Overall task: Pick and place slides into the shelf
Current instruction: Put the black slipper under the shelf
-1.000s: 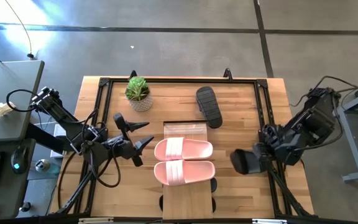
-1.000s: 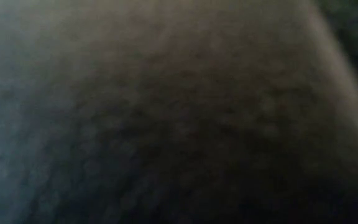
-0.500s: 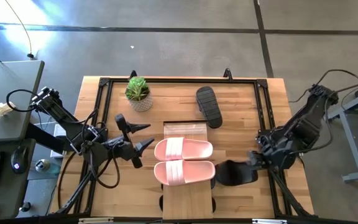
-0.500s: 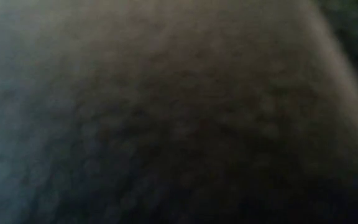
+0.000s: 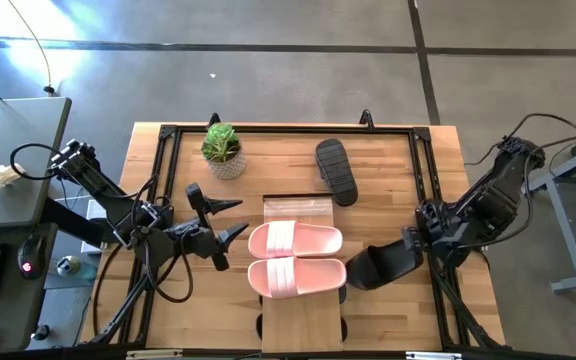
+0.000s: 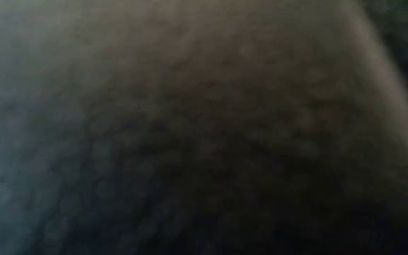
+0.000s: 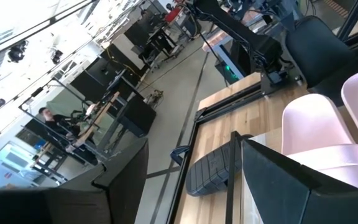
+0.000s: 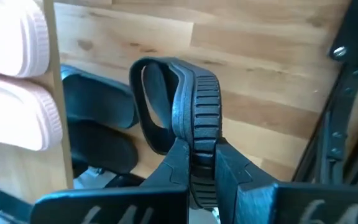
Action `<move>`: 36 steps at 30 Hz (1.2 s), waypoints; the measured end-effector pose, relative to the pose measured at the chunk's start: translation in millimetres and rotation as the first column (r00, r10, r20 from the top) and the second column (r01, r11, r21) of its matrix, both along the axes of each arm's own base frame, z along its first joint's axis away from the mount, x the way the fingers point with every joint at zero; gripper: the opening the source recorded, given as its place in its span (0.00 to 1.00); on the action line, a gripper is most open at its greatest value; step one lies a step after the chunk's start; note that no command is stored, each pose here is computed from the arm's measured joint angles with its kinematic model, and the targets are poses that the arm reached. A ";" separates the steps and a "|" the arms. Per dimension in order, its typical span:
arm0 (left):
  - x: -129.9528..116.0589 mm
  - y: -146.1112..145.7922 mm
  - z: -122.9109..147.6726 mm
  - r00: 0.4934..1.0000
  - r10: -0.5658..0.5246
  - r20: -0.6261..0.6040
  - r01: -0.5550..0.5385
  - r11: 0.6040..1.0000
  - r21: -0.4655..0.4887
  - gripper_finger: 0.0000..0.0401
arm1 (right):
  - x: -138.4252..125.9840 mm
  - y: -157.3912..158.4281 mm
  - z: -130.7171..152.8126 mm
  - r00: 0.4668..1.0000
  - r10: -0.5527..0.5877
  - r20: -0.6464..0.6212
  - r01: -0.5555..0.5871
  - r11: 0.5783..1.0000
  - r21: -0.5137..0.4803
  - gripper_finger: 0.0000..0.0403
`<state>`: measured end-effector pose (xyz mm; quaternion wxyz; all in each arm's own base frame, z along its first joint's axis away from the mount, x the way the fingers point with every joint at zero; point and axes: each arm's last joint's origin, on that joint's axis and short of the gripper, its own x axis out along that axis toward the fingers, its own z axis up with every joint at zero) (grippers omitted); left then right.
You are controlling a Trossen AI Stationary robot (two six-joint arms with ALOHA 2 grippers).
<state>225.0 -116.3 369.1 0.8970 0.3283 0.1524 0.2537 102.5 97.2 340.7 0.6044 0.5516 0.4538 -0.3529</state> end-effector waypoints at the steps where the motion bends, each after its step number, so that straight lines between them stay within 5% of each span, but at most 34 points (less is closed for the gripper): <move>1: 0.0 0.0 0.0 1.000 0.001 0.000 -0.001 1.000 0.000 0.61 | -1.7 -1.7 0.2 1.000 0.000 -0.006 0.000 1.000 -0.005 0.02; 12: 1.8 3.5 0.0 1.000 0.016 0.001 -0.016 1.000 -0.002 0.61 | -0.5 -9.8 -1.6 0.998 -0.048 -0.048 0.047 0.999 -0.023 0.02; 17: 5.1 11.7 -2.4 0.999 0.048 -0.001 -0.048 0.999 -0.025 0.61 | 5.7 -7.6 -22.4 0.992 -0.062 -0.108 0.062 0.998 0.001 0.02; 31: 7.5 15.8 -6.9 0.999 -0.002 -0.044 0.000 0.999 -0.040 0.61 | 32.5 3.2 -85.5 0.986 -0.139 0.091 0.135 0.990 0.050 0.02; 36: 7.3 15.9 -7.4 0.999 -0.002 -0.050 0.000 0.999 -0.037 0.61 | 25.1 -1.6 -90.8 0.992 -0.123 0.014 0.123 0.992 -0.005 0.02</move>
